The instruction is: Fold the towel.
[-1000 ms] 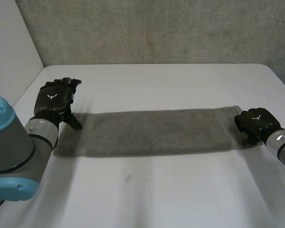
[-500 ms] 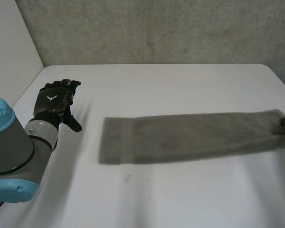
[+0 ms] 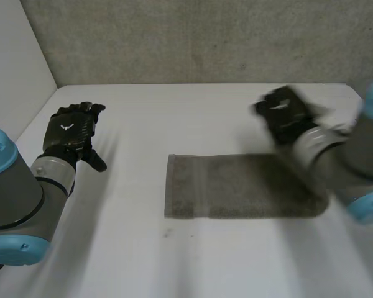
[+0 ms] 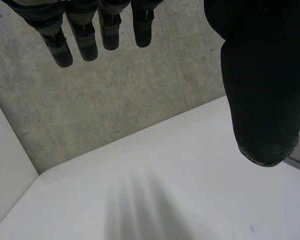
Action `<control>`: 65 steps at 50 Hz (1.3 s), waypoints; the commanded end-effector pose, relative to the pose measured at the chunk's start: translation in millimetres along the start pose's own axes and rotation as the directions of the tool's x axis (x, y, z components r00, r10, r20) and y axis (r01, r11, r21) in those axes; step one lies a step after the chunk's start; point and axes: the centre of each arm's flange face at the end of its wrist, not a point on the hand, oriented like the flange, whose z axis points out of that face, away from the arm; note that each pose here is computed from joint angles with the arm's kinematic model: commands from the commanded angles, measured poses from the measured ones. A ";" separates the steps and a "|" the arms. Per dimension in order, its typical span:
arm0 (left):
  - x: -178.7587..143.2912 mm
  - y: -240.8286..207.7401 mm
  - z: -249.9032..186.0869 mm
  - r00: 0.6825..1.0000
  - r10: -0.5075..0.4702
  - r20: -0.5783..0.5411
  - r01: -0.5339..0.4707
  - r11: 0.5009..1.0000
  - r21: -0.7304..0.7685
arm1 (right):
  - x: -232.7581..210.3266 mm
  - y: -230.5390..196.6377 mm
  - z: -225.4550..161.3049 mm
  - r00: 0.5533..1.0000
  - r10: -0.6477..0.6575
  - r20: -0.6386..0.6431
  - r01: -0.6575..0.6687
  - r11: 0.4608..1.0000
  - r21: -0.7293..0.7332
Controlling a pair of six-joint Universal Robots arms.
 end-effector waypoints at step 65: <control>1.8 4.1 -2.1 1.000 0.000 -0.005 0.000 1.000 -0.002 | -18.9 53.1 -43.4 0.997 0.070 0.031 -0.067 0.992 -0.110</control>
